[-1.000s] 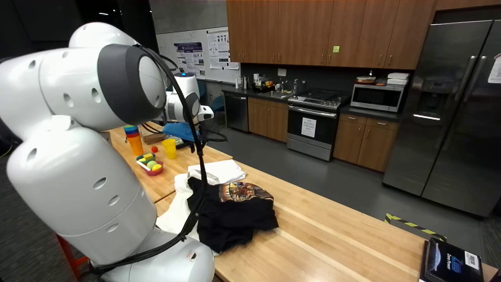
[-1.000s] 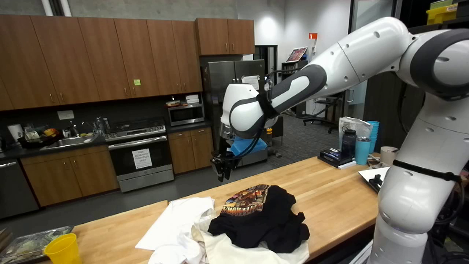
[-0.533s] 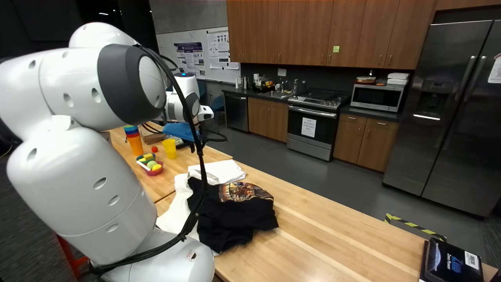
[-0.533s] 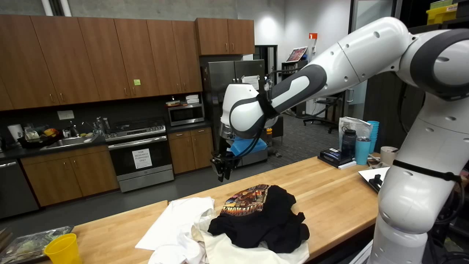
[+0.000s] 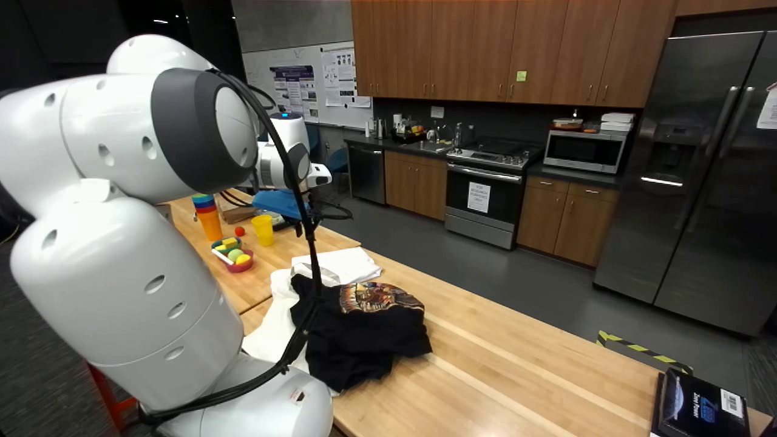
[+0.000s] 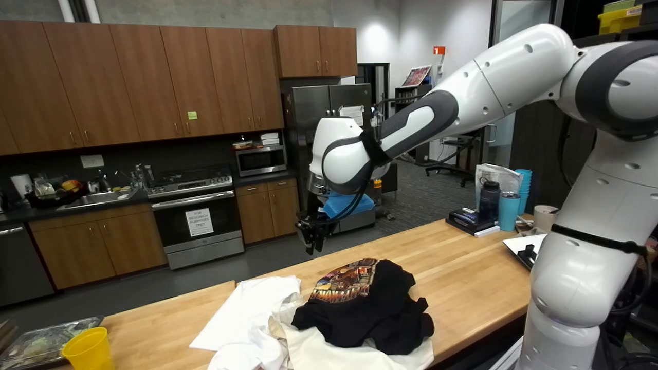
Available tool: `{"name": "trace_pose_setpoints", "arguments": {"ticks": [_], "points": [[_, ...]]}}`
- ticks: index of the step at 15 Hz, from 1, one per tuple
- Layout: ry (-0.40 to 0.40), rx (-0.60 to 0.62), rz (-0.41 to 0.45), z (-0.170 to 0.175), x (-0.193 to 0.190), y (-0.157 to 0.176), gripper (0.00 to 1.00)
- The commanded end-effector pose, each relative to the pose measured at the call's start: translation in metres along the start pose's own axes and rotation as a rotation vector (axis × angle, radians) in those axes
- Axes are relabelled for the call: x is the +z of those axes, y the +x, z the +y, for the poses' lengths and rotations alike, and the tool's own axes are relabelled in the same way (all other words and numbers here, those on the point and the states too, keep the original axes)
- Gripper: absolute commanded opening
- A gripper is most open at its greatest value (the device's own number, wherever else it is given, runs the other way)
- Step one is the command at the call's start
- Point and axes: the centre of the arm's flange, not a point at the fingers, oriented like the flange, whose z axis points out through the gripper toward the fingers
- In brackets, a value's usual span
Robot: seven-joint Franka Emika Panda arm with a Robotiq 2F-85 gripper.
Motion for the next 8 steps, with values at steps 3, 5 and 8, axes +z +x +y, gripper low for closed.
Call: {"name": "trace_pose_setpoints", "arguments": {"ticks": [3, 5, 8], "points": [[-0.017, -0.118, -0.052, -0.016, 0.001, -0.017, 0.67], [-0.160, -0.153, -0.121, -0.016, 0.015, -0.034, 0.80], [-0.323, -0.235, -0.185, -0.001, 0.044, -0.067, 0.98]]}}
